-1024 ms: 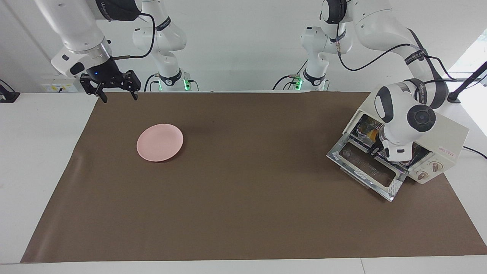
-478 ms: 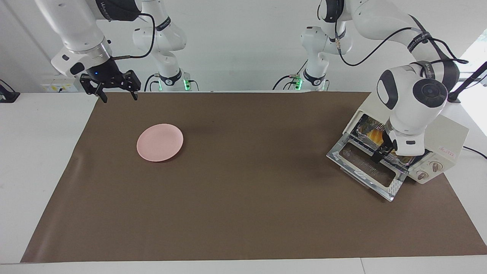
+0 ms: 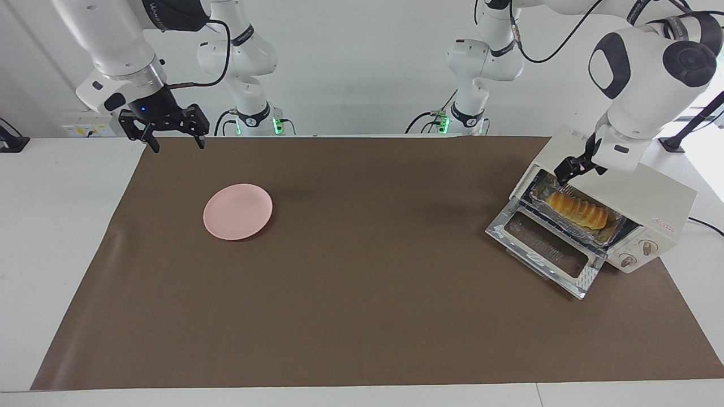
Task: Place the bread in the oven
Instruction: 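Lower the foil tray inside the oven and open the left gripper, then withdraw the left gripper out of the oven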
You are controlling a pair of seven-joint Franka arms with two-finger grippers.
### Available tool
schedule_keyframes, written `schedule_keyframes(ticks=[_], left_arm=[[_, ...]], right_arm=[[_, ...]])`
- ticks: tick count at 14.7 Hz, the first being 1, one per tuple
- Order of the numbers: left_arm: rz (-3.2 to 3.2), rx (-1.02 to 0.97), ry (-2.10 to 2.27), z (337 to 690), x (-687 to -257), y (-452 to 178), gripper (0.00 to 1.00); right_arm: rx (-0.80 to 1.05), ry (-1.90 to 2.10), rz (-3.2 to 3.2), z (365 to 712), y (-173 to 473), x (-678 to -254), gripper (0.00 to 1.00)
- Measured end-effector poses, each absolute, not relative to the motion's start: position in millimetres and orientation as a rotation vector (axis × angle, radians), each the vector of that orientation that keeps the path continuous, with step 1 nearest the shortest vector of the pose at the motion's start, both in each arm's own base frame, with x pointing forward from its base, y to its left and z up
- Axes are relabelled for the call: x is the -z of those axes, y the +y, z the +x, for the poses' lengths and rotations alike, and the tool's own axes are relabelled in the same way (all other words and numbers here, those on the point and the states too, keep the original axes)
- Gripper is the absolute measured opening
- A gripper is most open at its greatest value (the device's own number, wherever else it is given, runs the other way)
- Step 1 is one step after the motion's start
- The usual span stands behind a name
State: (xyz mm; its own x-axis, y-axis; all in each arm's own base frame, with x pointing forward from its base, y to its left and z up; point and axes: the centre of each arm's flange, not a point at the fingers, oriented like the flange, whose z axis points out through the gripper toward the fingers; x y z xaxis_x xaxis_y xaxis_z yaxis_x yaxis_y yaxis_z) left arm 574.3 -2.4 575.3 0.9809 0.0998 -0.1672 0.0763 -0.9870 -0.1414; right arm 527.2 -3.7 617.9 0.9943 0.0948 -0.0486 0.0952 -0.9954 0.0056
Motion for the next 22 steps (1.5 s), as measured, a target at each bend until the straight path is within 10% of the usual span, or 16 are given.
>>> schedule_keyframes(ticks=[22], left_arm=[[-3.109,-0.303,0.237,524.1,-607.1,-47.6,1.0]], right_arm=[[0.076,0.149,3.129,527.2,-3.7,-617.9,1.0]])
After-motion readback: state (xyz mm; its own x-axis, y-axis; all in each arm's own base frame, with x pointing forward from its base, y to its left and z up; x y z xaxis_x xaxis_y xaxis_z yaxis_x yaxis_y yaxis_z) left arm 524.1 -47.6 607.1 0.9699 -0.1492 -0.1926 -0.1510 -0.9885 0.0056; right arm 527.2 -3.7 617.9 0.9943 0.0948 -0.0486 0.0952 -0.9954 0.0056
